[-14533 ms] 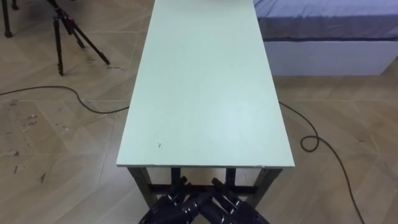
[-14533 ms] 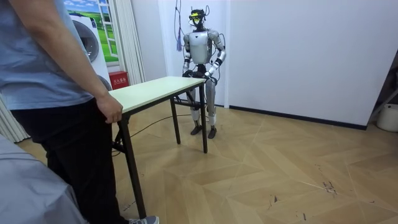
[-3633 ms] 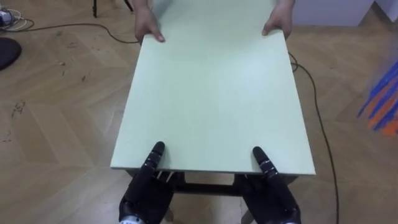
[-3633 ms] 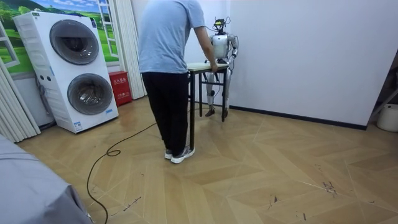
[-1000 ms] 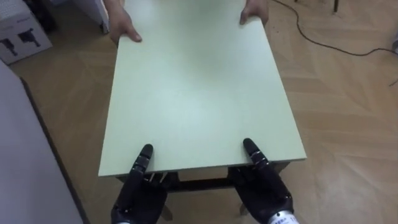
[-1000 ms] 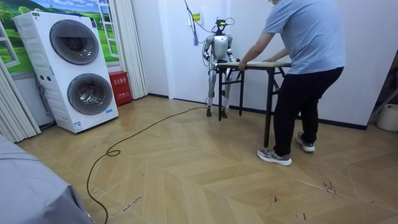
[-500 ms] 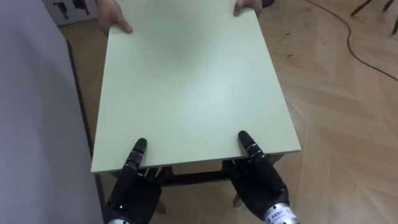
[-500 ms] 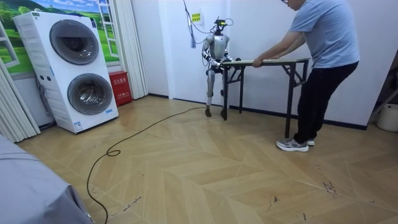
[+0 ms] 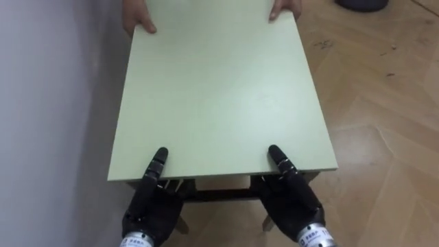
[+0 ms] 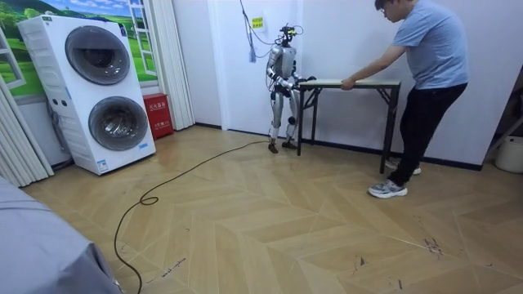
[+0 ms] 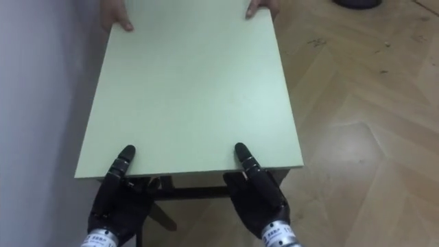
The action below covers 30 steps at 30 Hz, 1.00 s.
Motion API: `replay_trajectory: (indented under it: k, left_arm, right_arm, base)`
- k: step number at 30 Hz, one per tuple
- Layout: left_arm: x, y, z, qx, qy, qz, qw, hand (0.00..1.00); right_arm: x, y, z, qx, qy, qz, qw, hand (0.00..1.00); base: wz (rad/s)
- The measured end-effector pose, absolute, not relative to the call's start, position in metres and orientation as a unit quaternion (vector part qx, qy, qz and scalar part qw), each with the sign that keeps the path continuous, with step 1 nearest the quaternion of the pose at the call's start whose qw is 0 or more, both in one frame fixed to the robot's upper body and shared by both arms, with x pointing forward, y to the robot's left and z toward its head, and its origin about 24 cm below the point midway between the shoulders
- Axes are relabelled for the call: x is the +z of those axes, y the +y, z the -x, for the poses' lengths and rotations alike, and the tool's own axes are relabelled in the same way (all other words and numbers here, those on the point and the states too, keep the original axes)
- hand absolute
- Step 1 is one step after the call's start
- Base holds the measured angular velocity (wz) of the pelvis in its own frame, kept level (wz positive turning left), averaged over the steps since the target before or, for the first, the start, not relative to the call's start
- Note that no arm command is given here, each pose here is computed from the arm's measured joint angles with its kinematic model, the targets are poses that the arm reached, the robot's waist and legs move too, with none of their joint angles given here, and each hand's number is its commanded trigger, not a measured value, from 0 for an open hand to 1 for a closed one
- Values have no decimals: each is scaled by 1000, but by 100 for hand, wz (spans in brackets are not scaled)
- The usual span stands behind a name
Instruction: Move table with human
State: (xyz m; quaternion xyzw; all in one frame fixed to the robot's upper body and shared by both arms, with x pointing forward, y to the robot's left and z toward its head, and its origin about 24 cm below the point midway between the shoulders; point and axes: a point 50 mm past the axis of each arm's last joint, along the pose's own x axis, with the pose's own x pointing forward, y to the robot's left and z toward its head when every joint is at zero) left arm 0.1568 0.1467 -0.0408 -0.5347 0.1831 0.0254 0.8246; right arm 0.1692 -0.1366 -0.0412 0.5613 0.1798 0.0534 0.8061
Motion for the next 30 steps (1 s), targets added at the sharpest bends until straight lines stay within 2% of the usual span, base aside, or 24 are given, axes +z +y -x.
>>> replay_trajectory:
  k: [15, 21, 30]
  left_arm:
    - [-41, 144, -160, 33, 187, 525, 830, 100]
    - [-44, 141, -161, 34, 192, 513, 836, 100]
    - [-47, 135, -160, 40, 214, 505, 835, 100]
  right_arm:
    - [-44, -137, -167, 39, 188, -558, 807, 100]
    - [-48, -139, -161, 23, 194, -561, 805, 100]
    - [-50, -142, -164, 5, 211, -547, 810, 100]
  base:
    - [13]
    - [36]
    - [5]
